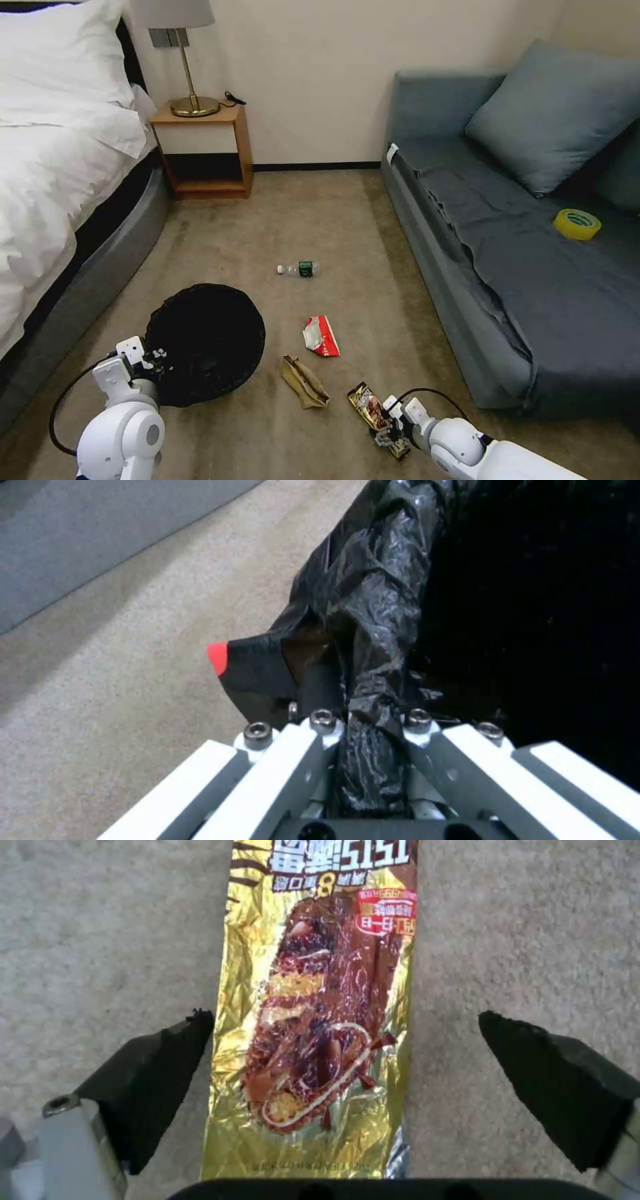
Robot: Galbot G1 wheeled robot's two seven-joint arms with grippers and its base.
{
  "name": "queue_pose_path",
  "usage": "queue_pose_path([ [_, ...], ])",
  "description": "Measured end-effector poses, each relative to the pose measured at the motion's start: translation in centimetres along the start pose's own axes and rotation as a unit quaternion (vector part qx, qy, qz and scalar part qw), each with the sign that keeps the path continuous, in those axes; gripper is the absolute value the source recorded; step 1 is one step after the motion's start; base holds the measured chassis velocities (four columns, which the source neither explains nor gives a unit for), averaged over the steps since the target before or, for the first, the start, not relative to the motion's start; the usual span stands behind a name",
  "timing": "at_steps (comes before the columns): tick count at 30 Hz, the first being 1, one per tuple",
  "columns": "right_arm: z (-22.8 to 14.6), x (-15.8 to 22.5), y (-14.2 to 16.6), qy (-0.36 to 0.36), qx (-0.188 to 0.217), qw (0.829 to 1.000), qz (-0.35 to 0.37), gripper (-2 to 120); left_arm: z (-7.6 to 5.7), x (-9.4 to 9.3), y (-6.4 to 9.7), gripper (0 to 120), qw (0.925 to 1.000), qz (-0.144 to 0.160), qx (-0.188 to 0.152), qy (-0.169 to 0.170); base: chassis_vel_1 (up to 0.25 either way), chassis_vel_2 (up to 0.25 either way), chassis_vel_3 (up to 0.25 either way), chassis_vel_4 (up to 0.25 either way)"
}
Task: Pick up the trash bin, then pick up the garbage on the floor and place it into the trash bin.
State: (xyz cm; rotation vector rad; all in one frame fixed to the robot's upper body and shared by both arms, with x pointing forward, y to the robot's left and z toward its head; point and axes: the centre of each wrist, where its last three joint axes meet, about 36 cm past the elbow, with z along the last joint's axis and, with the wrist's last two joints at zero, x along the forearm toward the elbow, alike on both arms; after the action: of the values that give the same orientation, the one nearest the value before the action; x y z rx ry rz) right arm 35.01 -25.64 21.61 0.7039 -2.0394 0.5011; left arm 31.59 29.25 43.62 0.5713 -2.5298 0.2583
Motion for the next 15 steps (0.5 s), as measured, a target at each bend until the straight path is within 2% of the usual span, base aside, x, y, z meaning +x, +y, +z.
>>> queue_pose_path([
  [5, 0.27, -0.15, 0.08, -0.003, 0.001, 1.000, 0.003, 99, 0.04, -0.01, -0.02, 3, 1.0000, -0.001, 0.000, 0.000, 0.000, 0.000, 0.000, 0.000],
  [8, 0.45, -0.17, 0.19, -0.005, 0.000, 1.000, 0.004, 91, 0.06, -0.02, -0.02, 3, 1.0000, -0.001, 0.001, -0.001, 0.000, 0.000, 0.000, 0.000],
  [15, 0.61, -0.16, 0.34, -0.009, 0.001, 1.000, 0.004, 82, -0.04, -0.06, 0.07, 3, 1.0000, -0.002, 0.000, -0.002, 0.000, 0.000, 0.000, 0.000],
])
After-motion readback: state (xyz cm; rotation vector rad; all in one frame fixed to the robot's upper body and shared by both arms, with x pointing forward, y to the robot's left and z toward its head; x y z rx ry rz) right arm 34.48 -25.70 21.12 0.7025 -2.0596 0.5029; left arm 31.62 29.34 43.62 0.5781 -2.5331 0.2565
